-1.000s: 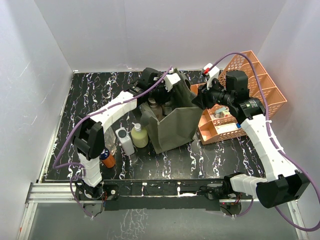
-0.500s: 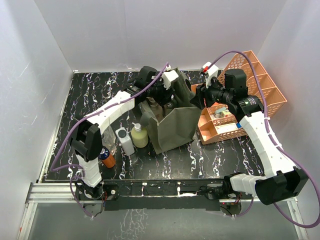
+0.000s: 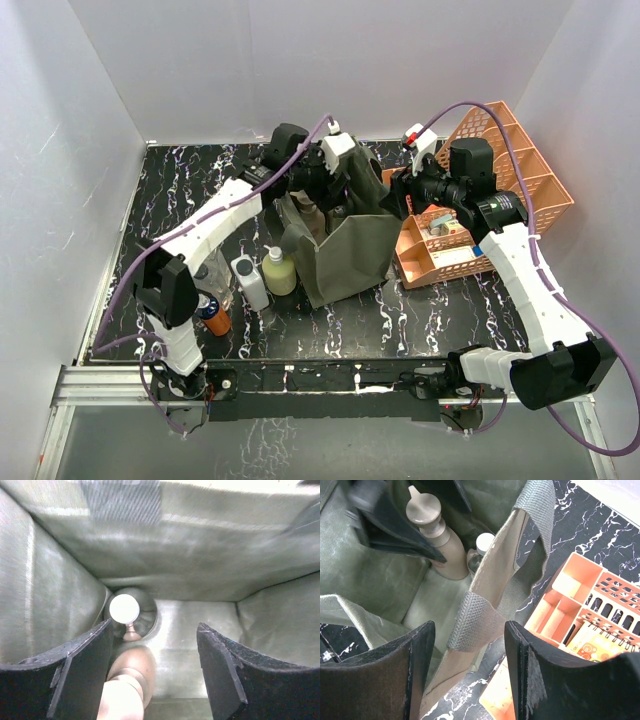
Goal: Place the personal care products into the canvas bag
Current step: Place the care product in the canvas bag, then pick up the care product from the center of the board.
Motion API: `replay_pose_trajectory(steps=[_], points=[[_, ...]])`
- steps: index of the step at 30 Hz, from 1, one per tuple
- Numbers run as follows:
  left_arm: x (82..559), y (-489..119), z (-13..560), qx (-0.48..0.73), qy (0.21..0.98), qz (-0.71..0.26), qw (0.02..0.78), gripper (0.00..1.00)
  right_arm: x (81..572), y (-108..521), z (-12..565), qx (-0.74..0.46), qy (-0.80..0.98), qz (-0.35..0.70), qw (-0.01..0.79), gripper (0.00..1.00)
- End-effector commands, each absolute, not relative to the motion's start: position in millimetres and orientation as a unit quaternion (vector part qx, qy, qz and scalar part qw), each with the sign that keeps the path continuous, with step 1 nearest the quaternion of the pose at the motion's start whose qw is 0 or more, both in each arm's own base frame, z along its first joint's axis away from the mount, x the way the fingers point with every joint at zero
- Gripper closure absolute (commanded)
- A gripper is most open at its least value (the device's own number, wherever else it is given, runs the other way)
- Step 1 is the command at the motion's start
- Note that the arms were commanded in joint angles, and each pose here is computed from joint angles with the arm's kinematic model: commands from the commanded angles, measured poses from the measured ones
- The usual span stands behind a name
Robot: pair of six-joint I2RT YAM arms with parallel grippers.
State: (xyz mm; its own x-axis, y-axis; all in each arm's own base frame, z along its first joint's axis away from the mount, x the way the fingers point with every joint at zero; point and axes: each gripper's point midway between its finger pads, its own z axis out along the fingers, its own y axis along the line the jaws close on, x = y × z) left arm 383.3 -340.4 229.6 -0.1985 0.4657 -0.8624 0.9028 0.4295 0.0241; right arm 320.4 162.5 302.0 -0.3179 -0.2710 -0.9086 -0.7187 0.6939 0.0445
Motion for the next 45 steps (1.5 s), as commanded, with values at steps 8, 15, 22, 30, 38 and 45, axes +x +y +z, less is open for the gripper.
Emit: replay_pose_trajectory(steps=[8, 15, 22, 30, 38, 45], points=[[317, -315, 400, 0.501, 0.637, -0.299, 0.503, 0.27, 321, 159, 333, -0.334, 0.758, 0.210, 0.520, 0.24], [268, -245, 410, 0.541, 0.642, -0.247, 0.484, 0.25, 320, 158, 342, -0.341, 0.753, 0.204, 0.525, 0.19], [221, -175, 343, 0.556, 0.703, -0.192, 0.399, 0.25, 318, 157, 346, -0.347, 0.751, 0.201, 0.525, 0.19], [204, -121, 254, 0.590, 0.750, -0.099, 0.283, 0.16, 316, 158, 344, -0.352, 0.750, 0.207, 0.521, 0.19], [210, -114, 223, 0.650, 0.717, -0.078, 0.240, 0.03, 314, 158, 335, -0.351, 0.752, 0.206, 0.519, 0.19], [206, -121, 199, 0.726, 0.654, -0.092, 0.193, 0.03, 313, 157, 331, -0.350, 0.754, 0.208, 0.516, 0.19]])
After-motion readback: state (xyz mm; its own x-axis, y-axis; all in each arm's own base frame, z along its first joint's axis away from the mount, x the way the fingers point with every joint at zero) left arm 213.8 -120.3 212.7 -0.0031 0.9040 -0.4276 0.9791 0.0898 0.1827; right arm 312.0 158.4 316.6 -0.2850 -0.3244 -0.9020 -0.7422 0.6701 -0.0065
